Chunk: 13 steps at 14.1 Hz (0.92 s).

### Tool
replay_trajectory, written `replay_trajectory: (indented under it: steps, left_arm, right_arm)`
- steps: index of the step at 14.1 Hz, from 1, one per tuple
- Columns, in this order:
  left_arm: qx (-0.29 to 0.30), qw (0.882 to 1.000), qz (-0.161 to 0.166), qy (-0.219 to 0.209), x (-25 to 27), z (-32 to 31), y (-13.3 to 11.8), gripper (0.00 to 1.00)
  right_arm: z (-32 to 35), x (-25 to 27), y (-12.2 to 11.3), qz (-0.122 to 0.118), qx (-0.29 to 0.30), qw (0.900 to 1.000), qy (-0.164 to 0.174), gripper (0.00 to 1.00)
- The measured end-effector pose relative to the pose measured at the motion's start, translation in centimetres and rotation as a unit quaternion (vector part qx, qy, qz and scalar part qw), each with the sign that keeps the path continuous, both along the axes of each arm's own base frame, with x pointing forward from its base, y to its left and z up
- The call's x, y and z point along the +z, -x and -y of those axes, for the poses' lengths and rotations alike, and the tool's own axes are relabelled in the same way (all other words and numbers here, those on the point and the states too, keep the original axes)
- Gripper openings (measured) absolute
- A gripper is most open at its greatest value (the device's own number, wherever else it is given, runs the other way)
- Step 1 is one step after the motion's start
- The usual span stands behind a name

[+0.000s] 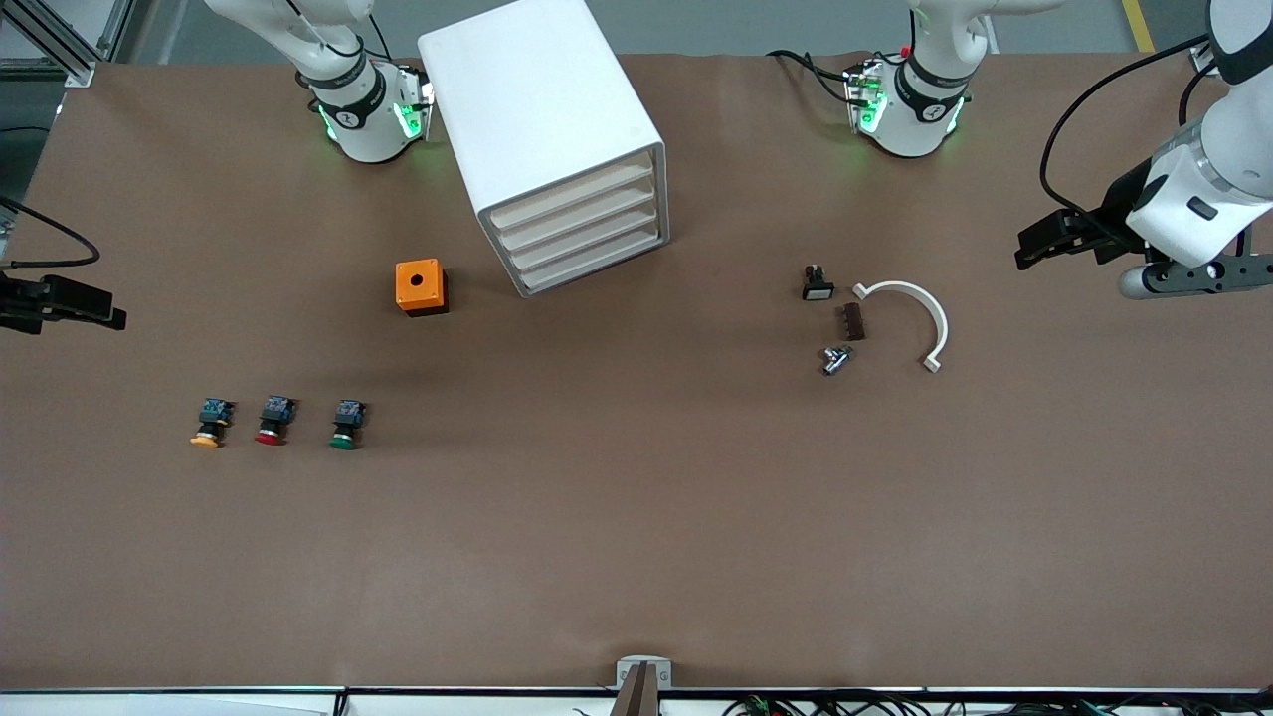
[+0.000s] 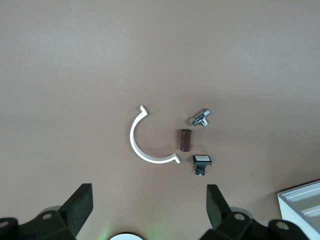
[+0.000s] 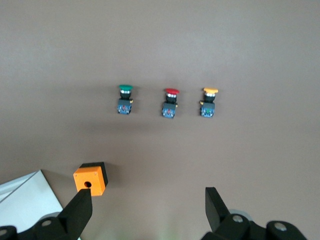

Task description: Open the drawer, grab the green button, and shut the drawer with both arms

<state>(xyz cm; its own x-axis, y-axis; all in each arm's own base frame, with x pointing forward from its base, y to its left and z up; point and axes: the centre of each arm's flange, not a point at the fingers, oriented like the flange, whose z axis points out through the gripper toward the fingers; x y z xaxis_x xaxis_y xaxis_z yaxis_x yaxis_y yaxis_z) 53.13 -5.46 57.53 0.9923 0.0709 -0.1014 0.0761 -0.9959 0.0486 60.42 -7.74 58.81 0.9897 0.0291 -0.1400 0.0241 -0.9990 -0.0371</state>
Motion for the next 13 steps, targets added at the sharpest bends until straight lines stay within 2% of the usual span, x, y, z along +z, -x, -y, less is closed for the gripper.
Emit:
replay_trajectory:
  steps: [5,9,13]
  left_arm:
    - [0.005,1.000,0.013,0.003,0.1,-1.2,0.0,1.00]
    - [0.004,0.998,0.060,0.006,3.7,-1.2,-0.4,1.00]
    - [0.005,0.995,0.095,-0.016,6.9,-2.0,-0.5,1.00]
  right_arm:
    - [0.3,2.3,1.6,0.000,-0.004,1.000,-0.001,1.00]
    - [1.6,3.8,2.8,0.006,-0.016,1.000,-0.001,1.00]
    - [1.4,6.6,5.0,0.010,-0.015,1.000,-0.003,1.00]
